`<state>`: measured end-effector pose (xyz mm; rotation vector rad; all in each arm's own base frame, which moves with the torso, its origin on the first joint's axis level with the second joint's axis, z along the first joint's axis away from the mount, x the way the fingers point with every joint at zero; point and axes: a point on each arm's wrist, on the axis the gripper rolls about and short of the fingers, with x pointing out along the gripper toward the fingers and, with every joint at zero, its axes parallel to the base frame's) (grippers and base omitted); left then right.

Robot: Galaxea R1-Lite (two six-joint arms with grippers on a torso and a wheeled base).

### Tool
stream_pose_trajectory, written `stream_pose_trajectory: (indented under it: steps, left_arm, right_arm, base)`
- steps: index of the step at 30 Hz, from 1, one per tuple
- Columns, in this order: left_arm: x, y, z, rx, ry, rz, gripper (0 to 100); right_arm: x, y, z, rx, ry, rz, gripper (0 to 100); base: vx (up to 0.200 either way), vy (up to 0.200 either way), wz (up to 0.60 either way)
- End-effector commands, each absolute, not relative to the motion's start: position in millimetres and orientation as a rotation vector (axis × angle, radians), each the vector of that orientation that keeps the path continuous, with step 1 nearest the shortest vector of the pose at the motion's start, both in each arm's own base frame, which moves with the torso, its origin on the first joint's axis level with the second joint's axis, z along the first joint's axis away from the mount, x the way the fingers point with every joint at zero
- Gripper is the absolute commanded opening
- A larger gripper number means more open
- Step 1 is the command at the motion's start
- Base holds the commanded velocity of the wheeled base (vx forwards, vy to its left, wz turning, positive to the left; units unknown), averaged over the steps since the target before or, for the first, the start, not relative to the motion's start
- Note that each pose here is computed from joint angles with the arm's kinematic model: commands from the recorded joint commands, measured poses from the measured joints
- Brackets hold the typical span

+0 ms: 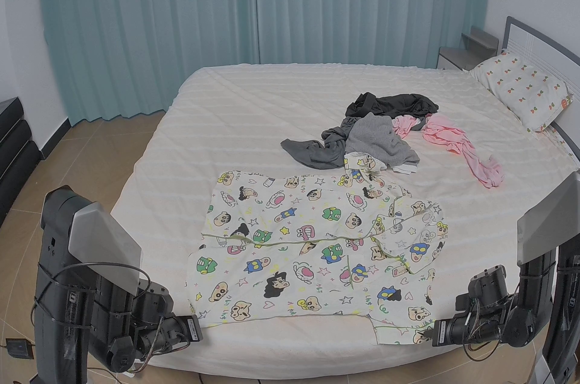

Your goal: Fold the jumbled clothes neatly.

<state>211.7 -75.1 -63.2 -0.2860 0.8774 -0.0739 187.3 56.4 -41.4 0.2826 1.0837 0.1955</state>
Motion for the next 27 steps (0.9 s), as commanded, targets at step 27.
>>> stream_pose_trajectory:
  steps: [27]
  left_arm:
    - [187,-75,-45,-0.207,0.969,-0.098,0]
  right_arm:
    - [160,51,-38,0.168,1.289,0.269,0]
  base:
    - [0.0,0.0,0.0]
